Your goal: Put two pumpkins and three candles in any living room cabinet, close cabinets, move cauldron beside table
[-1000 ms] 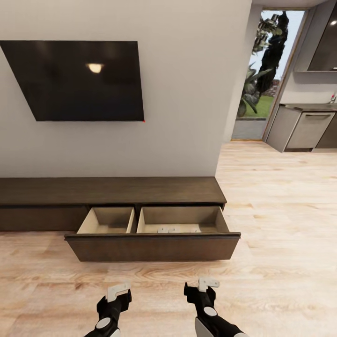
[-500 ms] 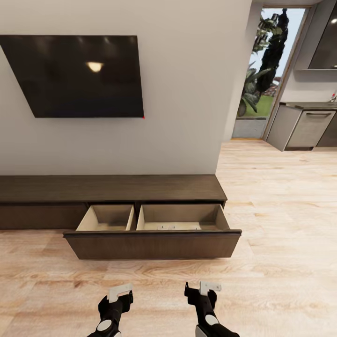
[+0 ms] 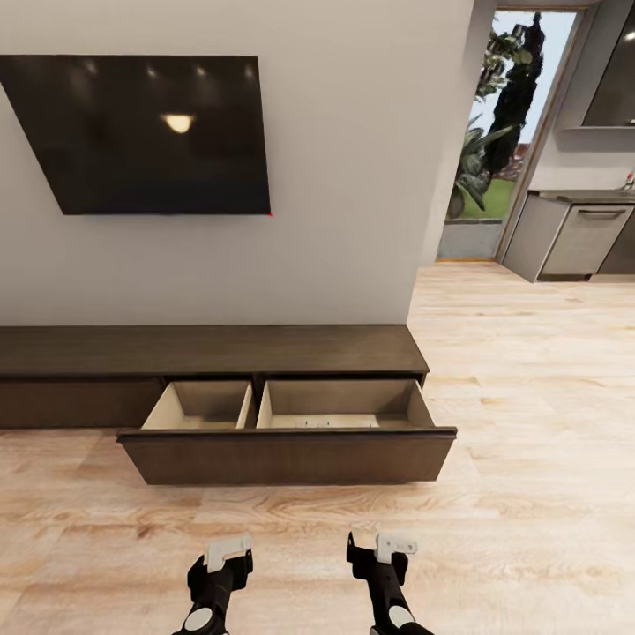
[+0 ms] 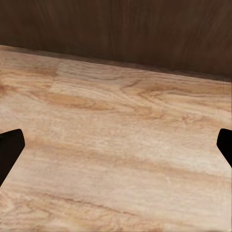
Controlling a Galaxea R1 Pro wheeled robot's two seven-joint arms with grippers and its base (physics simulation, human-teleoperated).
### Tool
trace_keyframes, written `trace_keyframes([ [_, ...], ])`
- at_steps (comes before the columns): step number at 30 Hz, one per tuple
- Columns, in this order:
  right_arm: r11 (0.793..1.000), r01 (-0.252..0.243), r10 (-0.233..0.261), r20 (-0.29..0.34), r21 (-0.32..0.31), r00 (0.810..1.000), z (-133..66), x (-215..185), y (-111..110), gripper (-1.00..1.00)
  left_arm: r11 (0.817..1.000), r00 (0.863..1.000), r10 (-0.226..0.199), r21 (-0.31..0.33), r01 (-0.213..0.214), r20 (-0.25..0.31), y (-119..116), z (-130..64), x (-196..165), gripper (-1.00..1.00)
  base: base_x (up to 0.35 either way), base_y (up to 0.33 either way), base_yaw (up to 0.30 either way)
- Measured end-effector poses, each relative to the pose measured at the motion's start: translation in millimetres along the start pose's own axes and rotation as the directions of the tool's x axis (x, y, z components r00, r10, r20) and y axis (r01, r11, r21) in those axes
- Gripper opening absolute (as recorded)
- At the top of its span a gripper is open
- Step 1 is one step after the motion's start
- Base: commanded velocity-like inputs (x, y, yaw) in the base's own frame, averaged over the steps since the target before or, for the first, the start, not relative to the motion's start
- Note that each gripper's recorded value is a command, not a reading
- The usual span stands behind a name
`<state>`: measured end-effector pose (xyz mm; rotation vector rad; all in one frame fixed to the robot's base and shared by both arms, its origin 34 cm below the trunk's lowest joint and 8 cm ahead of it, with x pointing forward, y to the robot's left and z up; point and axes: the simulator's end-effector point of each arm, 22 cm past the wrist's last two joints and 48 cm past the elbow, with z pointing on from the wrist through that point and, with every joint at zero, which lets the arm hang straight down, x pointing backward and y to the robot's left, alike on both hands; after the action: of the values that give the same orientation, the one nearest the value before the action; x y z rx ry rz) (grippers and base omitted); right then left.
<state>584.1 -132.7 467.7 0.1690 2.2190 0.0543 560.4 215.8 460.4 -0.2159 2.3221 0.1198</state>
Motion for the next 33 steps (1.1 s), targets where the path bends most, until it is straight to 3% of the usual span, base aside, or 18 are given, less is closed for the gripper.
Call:
trace_keyframes([
  [12,1.000,-0.008,0.008,0.014,0.003,1.000,12.2,17.5,-5.0,1.00,1.000,1.000,0.009,0.001,-0.009,-0.004,-0.3,13.3,23.1,1.00,0.000,0.000,0.000],
  [19,0.999,-0.040,0.038,0.139,0.011,0.990,12.4,11.9,-14.1,1.00,1.000,1.000,0.013,0.004,-0.013,-0.002,-0.3,21.4,35.2,1.00,0.000,0.000,0.000],
  [23,0.999,-0.030,0.026,0.143,0.026,0.989,12.9,26.4,-23.6,1.00,1.000,1.000,0.000,0.008,0.000,0.021,-0.7,26.1,37.1,1.00,0.000,0.000,0.000],
  [33,1.000,-0.025,0.022,0.146,0.018,0.989,22.2,44.4,-22.6,1.00,1.000,0.999,-0.011,0.018,0.010,0.051,-3.2,38.8,45.0,1.00,0.000,0.000,0.000],
])
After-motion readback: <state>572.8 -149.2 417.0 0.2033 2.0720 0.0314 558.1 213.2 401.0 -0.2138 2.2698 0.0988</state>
